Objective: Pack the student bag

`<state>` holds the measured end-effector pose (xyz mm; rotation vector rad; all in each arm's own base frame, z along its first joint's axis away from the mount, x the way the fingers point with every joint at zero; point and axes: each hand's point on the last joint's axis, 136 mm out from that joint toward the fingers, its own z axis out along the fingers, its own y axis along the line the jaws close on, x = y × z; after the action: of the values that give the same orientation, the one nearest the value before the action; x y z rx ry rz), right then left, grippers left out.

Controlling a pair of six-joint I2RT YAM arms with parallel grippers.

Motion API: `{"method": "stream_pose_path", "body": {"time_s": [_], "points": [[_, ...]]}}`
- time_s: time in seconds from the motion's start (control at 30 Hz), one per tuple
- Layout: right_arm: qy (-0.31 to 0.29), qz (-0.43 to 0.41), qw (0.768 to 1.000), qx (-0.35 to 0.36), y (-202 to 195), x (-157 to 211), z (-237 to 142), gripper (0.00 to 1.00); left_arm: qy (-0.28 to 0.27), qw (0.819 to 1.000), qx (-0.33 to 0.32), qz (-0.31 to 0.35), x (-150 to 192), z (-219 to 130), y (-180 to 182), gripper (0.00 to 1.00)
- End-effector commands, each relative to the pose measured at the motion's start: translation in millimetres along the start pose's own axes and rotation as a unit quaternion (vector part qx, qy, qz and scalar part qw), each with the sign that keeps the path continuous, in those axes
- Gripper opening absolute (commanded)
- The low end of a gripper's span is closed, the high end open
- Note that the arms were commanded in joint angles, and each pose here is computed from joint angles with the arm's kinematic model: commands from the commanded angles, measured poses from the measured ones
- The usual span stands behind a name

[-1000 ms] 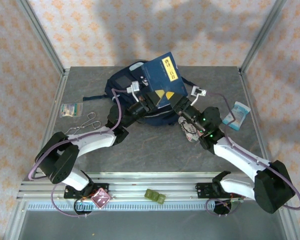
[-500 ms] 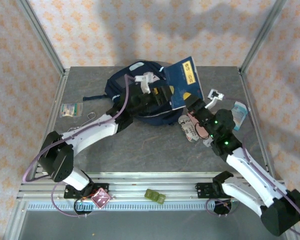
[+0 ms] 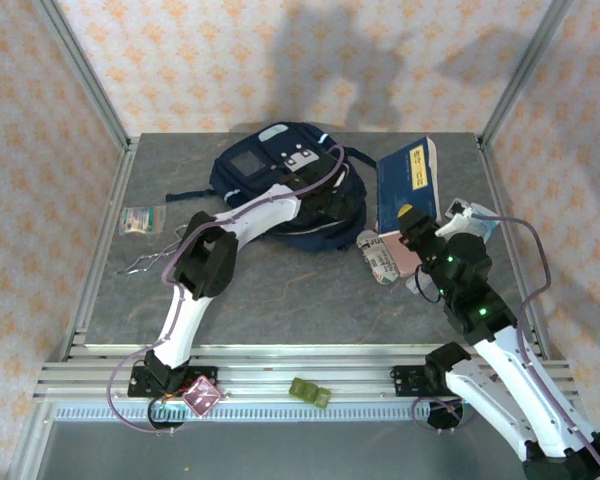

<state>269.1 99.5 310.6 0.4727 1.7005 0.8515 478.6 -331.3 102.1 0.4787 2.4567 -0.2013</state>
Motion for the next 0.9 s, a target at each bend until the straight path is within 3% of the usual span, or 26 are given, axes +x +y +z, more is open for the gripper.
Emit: {"method": "stream_pose_path", "body": {"time_s": [0.0,0.2,0.33,0.47,0.63,0.7,0.77,0.83,0.87], "points": [[-0.025,-0.014,1.0,-0.003,7,-15,-6,0.0,-0.003,0.994,-0.078,0.071,-14,-20,17,0.77],[-0.023,-0.012,1.0,-0.009,8,-13,-3,0.0,0.013,0.979,-0.161,0.123,4,0,29,0.74],[-0.008,-0.004,1.0,-0.016,8,-5,4,0.0,0.013,0.973,-0.179,0.143,12,12,36,0.55],[-0.001,-0.001,1.0,-0.019,9,-2,8,0.0,0.023,0.975,-0.166,0.147,24,26,32,0.67],[0.0,0.0,1.0,-0.014,6,0,8,0.0,0.032,0.975,-0.161,0.147,33,34,31,0.66],[0.002,0.003,1.0,-0.013,4,2,8,0.0,0.029,0.973,-0.17,0.151,33,34,34,0.48],[0.004,0.006,1.0,-0.011,2,4,8,0.0,0.025,0.972,-0.177,0.152,30,33,37,0.18],[0.004,0.007,1.0,-0.009,0,5,8,0.0,0.017,0.973,-0.176,0.147,21,27,38,0.01],[0.003,0.008,1.0,-0.007,-1,5,8,0.0,0.009,0.974,-0.178,0.143,14,21,39,0.0]]}}
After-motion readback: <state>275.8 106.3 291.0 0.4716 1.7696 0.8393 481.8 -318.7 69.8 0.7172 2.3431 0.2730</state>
